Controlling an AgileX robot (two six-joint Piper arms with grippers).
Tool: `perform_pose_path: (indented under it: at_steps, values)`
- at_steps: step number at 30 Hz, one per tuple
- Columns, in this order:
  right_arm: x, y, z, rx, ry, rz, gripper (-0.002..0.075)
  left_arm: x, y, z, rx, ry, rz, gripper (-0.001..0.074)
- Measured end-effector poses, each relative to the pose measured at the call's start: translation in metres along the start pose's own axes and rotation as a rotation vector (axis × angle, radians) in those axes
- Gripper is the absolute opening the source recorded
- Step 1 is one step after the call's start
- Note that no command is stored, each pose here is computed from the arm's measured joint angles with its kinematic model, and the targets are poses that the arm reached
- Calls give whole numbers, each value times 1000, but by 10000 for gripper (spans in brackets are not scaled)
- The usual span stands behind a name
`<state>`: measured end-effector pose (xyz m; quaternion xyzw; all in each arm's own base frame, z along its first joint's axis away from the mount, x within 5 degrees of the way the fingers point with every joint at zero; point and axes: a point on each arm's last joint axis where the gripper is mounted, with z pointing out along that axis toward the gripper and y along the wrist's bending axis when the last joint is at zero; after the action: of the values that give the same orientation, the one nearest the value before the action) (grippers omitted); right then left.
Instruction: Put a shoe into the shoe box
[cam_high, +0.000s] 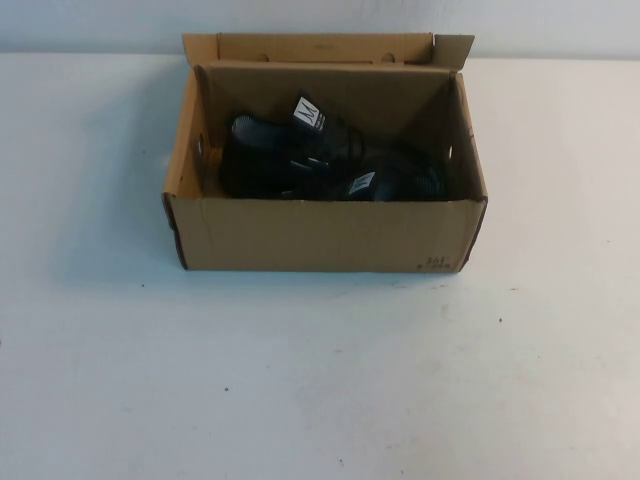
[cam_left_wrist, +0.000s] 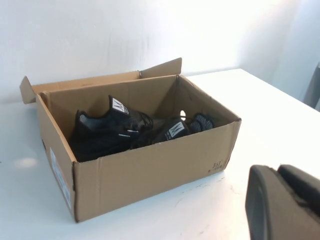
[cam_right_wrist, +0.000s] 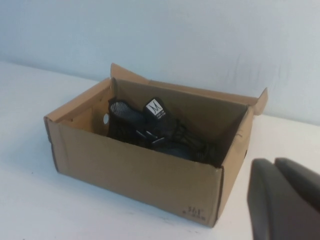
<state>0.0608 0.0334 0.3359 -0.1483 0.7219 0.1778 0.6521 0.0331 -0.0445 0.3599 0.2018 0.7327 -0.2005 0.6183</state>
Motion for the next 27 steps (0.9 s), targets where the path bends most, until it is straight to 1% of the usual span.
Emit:
perform_pose_path:
  at_steps: [11, 17, 20, 23, 27]
  values:
    - [8, 2, 0, -18, 87, 1, -16, 0, 0, 0, -1, -2, 0, 0]
    - [9, 2, 0, -22, 100, 2, -16, 11, -1, -2, -6, -6, 1, -1]
    - [10, 2, -1, -22, 100, 1, -16, 21, 2, -8, -75, -31, 67, -1]
    - [10, 2, -1, -22, 100, 1, -16, 36, 13, -8, -199, -35, 174, -1]
    - [10, 2, -1, -22, 100, 1, -16, 67, 31, -3, -372, -55, 336, -1]
